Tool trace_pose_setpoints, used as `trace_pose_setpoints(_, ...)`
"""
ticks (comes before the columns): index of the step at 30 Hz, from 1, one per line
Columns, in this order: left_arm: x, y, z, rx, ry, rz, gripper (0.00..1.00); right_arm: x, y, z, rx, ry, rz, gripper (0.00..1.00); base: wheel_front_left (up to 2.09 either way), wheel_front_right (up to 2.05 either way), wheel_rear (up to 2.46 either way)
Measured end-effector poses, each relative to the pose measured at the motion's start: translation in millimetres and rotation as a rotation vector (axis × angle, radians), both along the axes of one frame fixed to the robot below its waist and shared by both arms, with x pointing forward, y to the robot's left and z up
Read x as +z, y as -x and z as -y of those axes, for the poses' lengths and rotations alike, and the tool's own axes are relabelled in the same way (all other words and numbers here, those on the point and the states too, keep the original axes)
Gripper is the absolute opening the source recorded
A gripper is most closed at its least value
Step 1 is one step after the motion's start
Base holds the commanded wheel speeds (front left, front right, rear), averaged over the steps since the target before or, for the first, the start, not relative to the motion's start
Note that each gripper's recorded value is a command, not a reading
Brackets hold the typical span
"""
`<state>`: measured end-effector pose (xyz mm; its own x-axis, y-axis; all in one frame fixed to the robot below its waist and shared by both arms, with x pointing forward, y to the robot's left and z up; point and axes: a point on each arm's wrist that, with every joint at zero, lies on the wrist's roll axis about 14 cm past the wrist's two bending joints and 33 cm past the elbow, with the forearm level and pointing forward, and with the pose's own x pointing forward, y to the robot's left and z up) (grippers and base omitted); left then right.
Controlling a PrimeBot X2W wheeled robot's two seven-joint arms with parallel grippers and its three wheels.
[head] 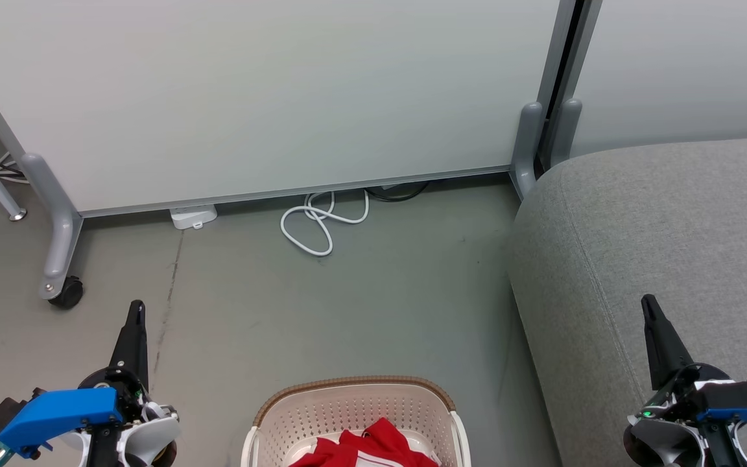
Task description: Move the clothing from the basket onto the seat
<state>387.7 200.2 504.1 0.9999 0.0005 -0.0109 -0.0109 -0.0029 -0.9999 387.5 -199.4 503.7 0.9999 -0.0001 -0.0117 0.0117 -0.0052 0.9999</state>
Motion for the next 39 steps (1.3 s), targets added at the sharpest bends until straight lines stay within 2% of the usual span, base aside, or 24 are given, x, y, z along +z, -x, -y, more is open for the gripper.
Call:
trace_pose_setpoints(31, 0.0, 0.0, 0.0, 0.000, 0.000, 0.000, 0.00, 0.0, 0.0, 0.0, 0.000, 0.000, 0.000, 0.00, 0.00, 0.00, 0.00)
trace_pose_setpoints(32, 0.0, 0.0, 0.0, 0.000, 0.000, 0.000, 1.00, 0.0, 0.0, 0.0, 0.000, 0.000, 0.000, 1.00, 0.00, 0.00, 0.00)
trace_pose_setpoints(39, -35.4, 17.9, 1.0, 0.011, 0.014, -0.105, 1.00, -31.0, 15.0, -2.3, -0.004, -0.010, -0.092, 1.00, 0.00, 0.00, 0.00)
